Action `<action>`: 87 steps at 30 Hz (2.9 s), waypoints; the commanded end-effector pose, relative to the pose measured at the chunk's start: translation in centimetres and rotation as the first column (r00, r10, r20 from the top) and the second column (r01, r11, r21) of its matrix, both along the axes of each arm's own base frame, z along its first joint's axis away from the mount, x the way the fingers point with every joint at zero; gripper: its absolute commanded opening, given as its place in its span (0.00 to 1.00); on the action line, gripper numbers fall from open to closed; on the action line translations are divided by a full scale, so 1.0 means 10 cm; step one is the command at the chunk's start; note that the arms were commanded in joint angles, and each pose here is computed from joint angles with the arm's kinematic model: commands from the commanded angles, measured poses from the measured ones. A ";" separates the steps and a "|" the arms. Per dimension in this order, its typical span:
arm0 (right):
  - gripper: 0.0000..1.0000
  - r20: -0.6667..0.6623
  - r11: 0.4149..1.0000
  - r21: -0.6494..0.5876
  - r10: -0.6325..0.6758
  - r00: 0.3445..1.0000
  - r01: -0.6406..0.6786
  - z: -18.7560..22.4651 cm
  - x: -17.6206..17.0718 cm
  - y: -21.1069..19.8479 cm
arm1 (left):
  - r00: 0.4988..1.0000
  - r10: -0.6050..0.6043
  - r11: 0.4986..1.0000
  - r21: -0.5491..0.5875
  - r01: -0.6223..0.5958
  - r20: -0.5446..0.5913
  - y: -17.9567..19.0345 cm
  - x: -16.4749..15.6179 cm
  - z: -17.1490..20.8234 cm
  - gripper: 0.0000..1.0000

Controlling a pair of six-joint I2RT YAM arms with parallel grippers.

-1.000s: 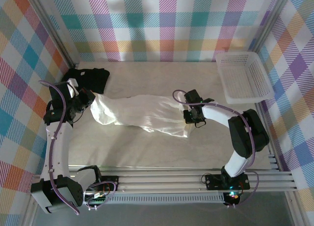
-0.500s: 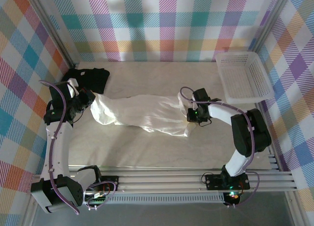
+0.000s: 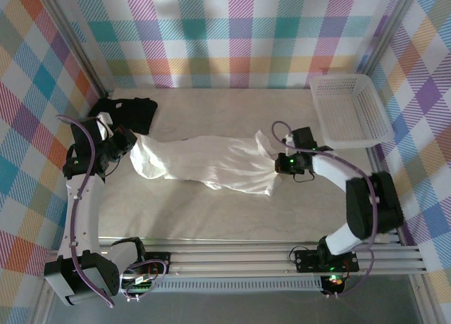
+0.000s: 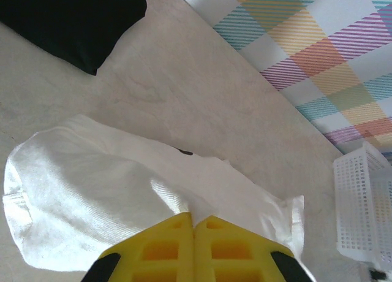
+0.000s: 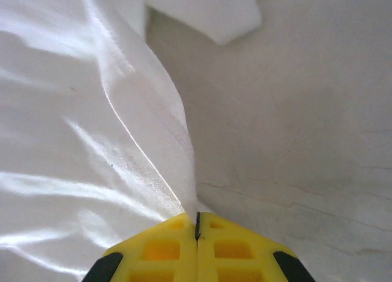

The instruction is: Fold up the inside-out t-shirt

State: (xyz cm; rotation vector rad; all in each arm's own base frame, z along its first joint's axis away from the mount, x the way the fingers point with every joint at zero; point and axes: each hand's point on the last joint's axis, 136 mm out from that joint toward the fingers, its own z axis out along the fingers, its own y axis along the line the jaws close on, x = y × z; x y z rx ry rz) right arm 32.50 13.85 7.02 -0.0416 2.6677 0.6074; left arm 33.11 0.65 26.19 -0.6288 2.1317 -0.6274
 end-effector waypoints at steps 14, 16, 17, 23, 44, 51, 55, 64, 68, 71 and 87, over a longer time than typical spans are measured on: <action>0.00 0.267 0.838 0.478 0.147 0.952 -0.263 0.80 -0.11 0.34 | 0.999 -0.004 1.000 0.011 0.004 0.035 0.02 0.00 0.06 0.00; 0.00 0.206 0.858 0.470 0.120 0.971 -0.206 0.65 -0.10 0.30 | 0.999 -0.004 1.000 0.011 0.004 0.038 0.02 0.00 0.07 0.00; 0.00 0.163 0.870 0.463 0.106 0.981 -0.171 0.56 -0.11 0.27 | 0.999 -0.005 1.000 0.010 0.005 0.040 0.02 0.00 0.07 0.00; 0.00 0.024 0.896 0.437 0.079 0.997 -0.082 0.18 -0.27 0.20 | 0.999 -0.006 1.000 0.005 0.006 0.039 0.01 0.01 0.07 0.00; 0.00 0.883 0.982 0.175 -0.124 0.453 -0.071 4.45 -0.29 -0.54 | 0.761 0.114 0.968 0.102 -0.231 0.639 0.15 -0.73 3.16 0.00; 0.00 0.932 0.995 0.095 -0.083 0.354 -0.015 4.92 -0.65 -0.64 | 0.710 0.127 0.912 0.200 -0.358 0.693 0.33 -0.82 3.82 0.00; 0.00 0.903 0.996 0.081 -0.060 0.425 -0.031 4.70 -0.36 -0.60 | 0.782 0.116 0.932 0.205 -0.298 0.612 0.39 -0.29 3.54 0.00; 0.00 0.831 0.978 0.175 -0.084 0.550 -0.115 4.27 0.78 -0.44 | 0.881 0.088 0.943 0.246 -0.224 0.465 0.45 0.94 2.83 0.00; 0.00 0.842 0.977 0.167 -0.071 0.534 -0.133 4.44 0.90 -0.41 | 0.857 0.071 0.949 0.230 -0.215 0.511 0.39 0.98 3.07 0.00; 0.00 0.867 0.983 0.135 -0.057 0.495 -0.123 4.59 0.77 -0.44 | 0.821 0.070 0.945 0.226 -0.236 0.567 0.37 0.77 3.32 0.00; 0.00 0.971 0.996 0.068 -0.055 0.233 -0.049 5.30 -1.09 -0.60 | 0.516 0.042 0.888 0.205 -0.412 0.856 0.10 -1.70 4.39 0.00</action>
